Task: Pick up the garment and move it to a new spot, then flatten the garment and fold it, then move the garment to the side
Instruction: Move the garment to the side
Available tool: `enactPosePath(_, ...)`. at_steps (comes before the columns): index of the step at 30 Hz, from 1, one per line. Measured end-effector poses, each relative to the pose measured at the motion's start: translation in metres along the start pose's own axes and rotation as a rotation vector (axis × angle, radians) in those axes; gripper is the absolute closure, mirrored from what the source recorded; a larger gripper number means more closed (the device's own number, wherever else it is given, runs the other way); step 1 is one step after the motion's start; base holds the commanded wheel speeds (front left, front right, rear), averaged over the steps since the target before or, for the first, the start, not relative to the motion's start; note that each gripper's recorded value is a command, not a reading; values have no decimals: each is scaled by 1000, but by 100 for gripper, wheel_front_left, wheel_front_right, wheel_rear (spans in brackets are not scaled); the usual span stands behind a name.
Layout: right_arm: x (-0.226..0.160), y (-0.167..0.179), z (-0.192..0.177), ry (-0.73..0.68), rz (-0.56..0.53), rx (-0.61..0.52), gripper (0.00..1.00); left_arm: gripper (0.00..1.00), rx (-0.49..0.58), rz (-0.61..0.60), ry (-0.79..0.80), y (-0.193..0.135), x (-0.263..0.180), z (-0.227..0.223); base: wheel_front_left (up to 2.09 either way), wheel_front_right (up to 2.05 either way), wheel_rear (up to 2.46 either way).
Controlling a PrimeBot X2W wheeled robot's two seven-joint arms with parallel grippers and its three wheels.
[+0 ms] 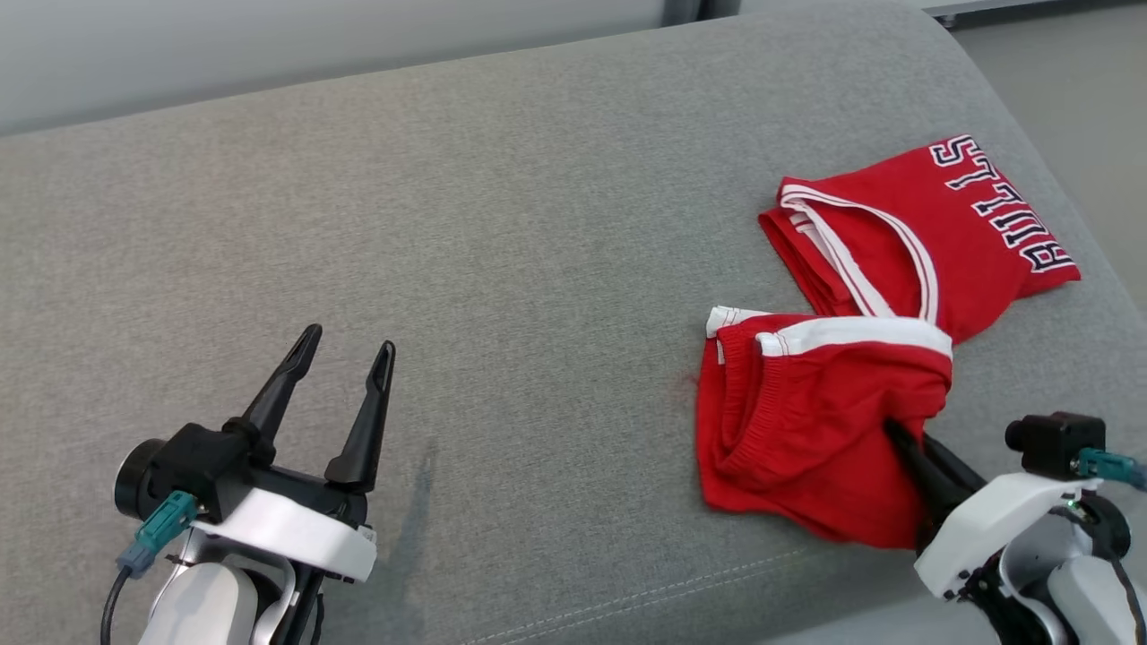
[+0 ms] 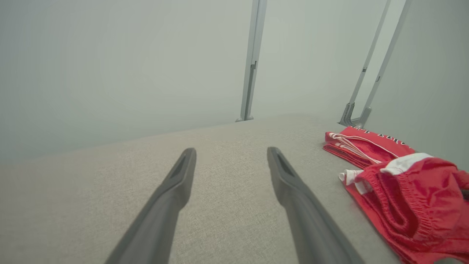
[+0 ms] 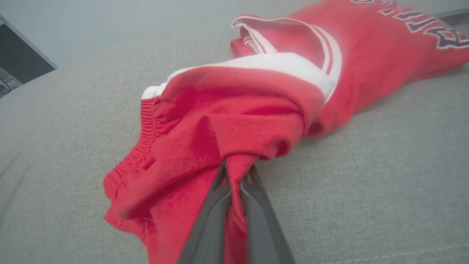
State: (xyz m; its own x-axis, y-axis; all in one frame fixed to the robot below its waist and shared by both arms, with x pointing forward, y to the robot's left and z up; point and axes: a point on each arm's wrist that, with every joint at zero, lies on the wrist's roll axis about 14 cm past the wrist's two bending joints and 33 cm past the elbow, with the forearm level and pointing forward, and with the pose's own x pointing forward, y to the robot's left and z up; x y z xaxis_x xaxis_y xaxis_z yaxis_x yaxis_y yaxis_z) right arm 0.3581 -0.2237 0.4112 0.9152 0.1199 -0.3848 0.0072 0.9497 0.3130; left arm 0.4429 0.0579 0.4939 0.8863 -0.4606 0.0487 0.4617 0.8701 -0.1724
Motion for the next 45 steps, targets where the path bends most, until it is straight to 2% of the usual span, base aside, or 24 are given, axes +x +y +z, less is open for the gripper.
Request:
enactPosePath(1, -1, -4, 4, -7, -8, -9, 100, 0, -3, -18, 4, -5, 4, -1, 0, 0, 0)
enactPosePath(4, 9, -12, 40, -34, 8, -142, 100, 0, -18, -58, 24, -17, 11, -9, 0, 0, 0)
enactPosePath(9, 39, -2, 106, -92, 62, -354, 100, 0, -18, -51, 31, -11, 15, -12, 0, 0, 0)
enactPosePath(12, 54, -16, 131, -94, 27, -424, 100, 0, -19, -44, 28, -6, 18, -13, 0, 0, 0)
enactPosePath(17, 68, -60, 135, -29, -84, -447, 100, 0, -26, -25, 39, 3, 19, -20, 0, 0, 0)
enactPosePath(22, 88, -96, 121, 42, -172, -440, 100, 0, -25, 0, 64, 20, 22, -33, 0, 0, 0)
enactPosePath(23, 93, -103, 116, 59, -191, -428, 73, 0, -20, 5, 71, 25, 22, -36, 0, 0, 0)
enactPosePath(24, 96, -113, 113, 71, -219, -417, 0, 0, -18, 10, 79, 29, 23, -40, 0, 0, 0)
enactPosePath(28, 107, -137, 102, 78, -297, -374, 0, 0, -28, 18, 96, 37, 28, -52, 0, 0, 0)
enactPosePath(31, 116, -137, 87, 80, -300, -348, 0, 0, -40, 14, 111, 38, 29, -59, 0, 0, 0)
enactPosePath(34, 117, -129, 89, 21, -289, -322, 0, 0, -43, 7, 107, 34, 29, -58, 0, 0, 0)
enactPosePath(39, 104, -116, 136, -177, -267, -322, 0, 0, -33, -1, 82, 30, 28, -43, 0, 0, 0)
enactPosePath(45, 76, -63, 192, -420, -158, -376, 0, 0, 16, 38, 30, 36, 17, -14, 0, 0, 0)
